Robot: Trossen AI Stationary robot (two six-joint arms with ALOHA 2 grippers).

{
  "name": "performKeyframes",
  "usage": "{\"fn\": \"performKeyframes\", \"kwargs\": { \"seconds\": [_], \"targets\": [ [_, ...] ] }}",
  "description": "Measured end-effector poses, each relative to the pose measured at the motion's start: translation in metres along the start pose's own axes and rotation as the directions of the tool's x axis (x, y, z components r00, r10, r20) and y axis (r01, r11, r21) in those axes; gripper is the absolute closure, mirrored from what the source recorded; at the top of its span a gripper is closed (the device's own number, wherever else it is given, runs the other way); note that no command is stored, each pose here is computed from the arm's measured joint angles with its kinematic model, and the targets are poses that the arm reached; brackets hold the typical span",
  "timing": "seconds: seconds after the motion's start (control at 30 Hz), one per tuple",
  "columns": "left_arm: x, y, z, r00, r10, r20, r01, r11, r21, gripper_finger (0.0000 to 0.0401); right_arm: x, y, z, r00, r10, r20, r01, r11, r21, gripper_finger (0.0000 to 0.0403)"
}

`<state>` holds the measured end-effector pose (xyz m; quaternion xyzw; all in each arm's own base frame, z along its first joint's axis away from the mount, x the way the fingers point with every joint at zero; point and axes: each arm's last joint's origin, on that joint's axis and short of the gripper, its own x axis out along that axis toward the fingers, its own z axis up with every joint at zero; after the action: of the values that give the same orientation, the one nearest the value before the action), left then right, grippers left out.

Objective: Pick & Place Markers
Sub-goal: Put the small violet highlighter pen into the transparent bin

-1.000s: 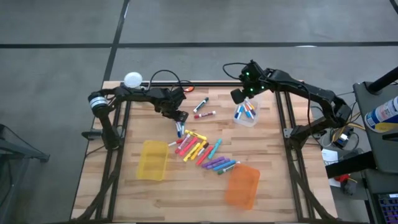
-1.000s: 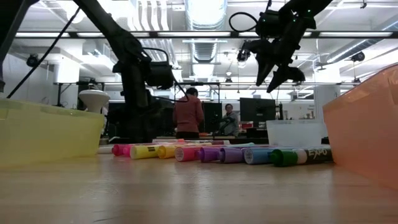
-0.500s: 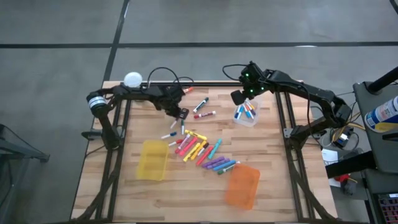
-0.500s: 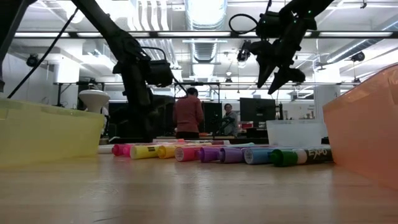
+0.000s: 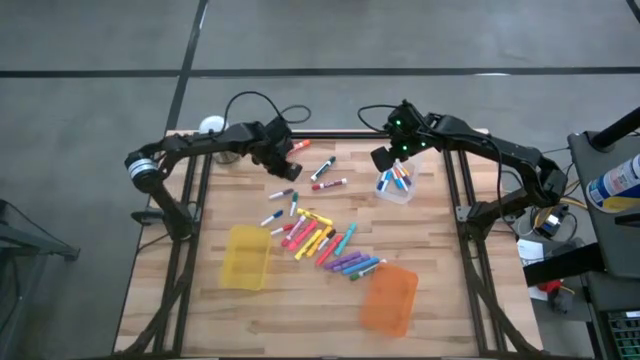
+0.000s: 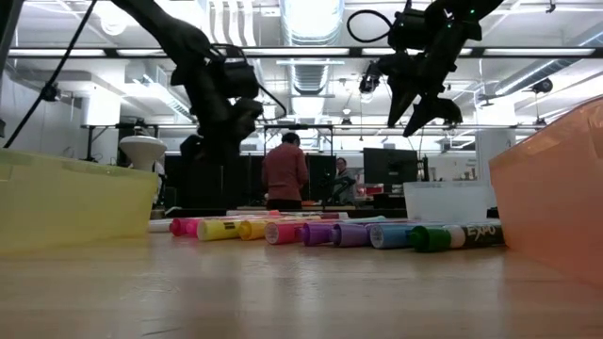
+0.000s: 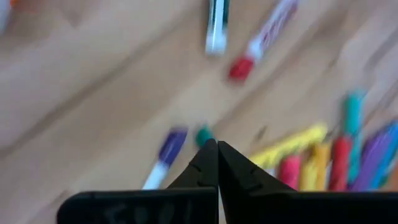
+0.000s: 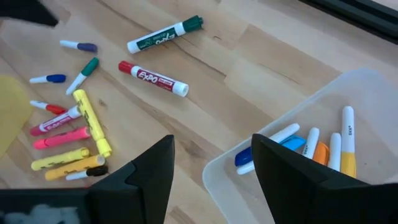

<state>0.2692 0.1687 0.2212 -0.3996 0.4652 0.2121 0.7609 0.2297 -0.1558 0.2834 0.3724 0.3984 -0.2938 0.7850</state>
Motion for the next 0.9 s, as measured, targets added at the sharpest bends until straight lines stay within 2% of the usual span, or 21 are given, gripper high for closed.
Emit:
{"fn": "performKeyframes", "kwargs": {
  "seconds": [0.07, 0.27, 0.43, 0.6, 0.9],
  "targets": [
    [0.003, -0.001, -0.007, 0.998, 0.021, -0.054, -0.017, 0.997, 0.072, 0.0392, 0.0, 0.0, 0.0, 1.0, 0.0, 0.0, 0.0, 1.0, 0.001, 0.0197],
    [0.011, -0.003, -0.014, 0.997, 0.05, -0.062, -0.034, 0.972, 0.234, 0.0329, 0.0, 0.0, 0.0, 1.0, 0.002, 0.004, -0.002, 1.0, 0.001, 0.0197],
    [0.019, -0.004, -0.021, 0.996, 0.067, -0.06, -0.046, 0.954, 0.296, 0.0286, 0.0, 0.001, 0.002, 1.0, 0.008, 0.019, -0.008, 1.0, 0.003, 0.0197],
    [0.03, -0.001, -0.03, 0.992, 0.109, -0.068, -0.082, 0.944, 0.318, 0.0278, 0.0, 0.001, 0.002, 1.0, 0.008, 0.02, -0.009, 1.0, 0.003, 0.0197],
    [0.044, 0.008, -0.038, 0.993, 0.114, -0.03, -0.097, 0.933, 0.347, 0.0277, 0.0, 0.001, 0.002, 1.0, 0.009, 0.024, -0.01, 1.0, 0.002, 0.0197]
  ]
}}
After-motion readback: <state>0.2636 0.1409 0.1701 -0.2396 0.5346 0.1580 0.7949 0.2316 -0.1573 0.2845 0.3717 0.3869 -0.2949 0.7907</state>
